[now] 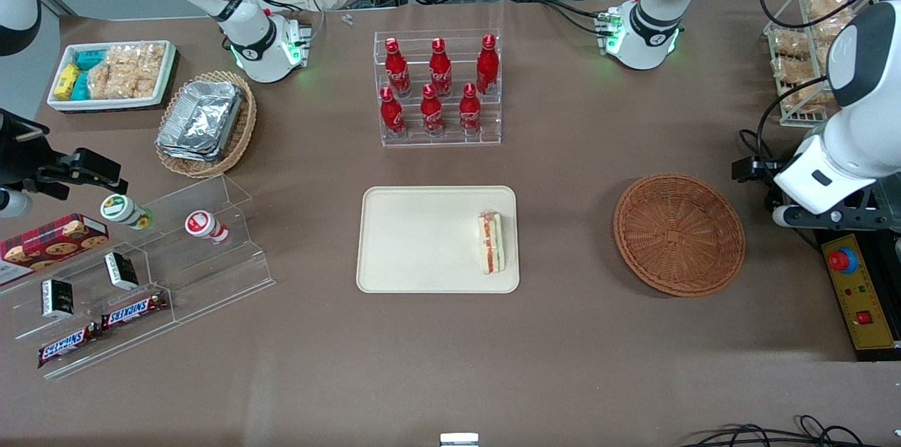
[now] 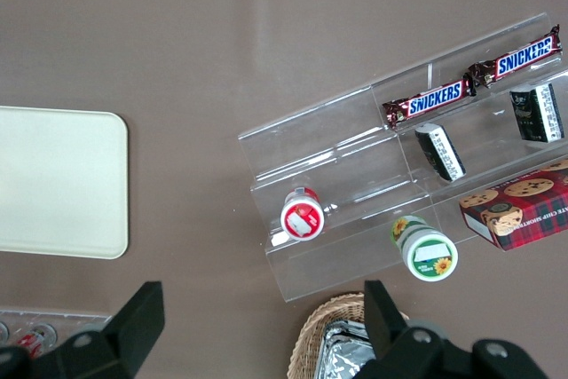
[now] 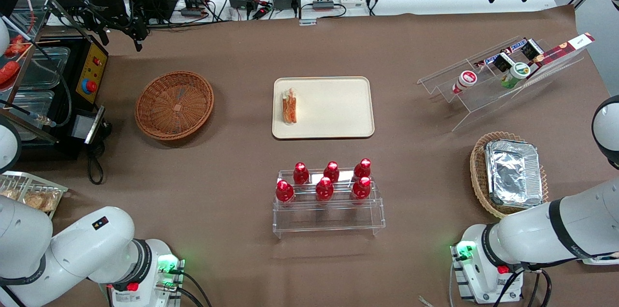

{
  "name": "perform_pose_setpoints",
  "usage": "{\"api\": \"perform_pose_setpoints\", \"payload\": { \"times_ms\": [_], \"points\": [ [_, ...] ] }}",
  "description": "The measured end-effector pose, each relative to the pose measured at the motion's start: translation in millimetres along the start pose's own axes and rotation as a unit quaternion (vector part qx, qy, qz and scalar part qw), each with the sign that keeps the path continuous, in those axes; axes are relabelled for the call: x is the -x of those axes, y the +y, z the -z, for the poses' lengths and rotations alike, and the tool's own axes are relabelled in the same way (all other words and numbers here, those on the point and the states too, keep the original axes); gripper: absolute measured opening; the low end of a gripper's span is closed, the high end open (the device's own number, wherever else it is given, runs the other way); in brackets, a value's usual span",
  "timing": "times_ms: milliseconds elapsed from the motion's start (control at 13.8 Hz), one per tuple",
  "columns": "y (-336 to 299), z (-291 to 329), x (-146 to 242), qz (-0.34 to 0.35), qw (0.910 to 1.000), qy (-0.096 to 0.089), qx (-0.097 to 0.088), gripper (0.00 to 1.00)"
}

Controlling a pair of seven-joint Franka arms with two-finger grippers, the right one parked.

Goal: Place sandwich from basket to tray

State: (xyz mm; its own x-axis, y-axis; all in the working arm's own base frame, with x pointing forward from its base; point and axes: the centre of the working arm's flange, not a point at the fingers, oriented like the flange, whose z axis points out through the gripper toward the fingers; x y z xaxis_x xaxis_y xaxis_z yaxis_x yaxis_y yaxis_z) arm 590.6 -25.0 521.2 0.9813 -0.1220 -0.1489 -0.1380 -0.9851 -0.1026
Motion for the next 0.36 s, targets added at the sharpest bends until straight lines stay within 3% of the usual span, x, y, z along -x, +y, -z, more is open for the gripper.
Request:
{"api": "perform_pose_setpoints", "payload": {
  "times_ms": [363],
  "points": [
    [-35.4, 3.1, 3.8, -0.069, 0.9976, 0.008, 0.001, 1.0]
  ]
}}
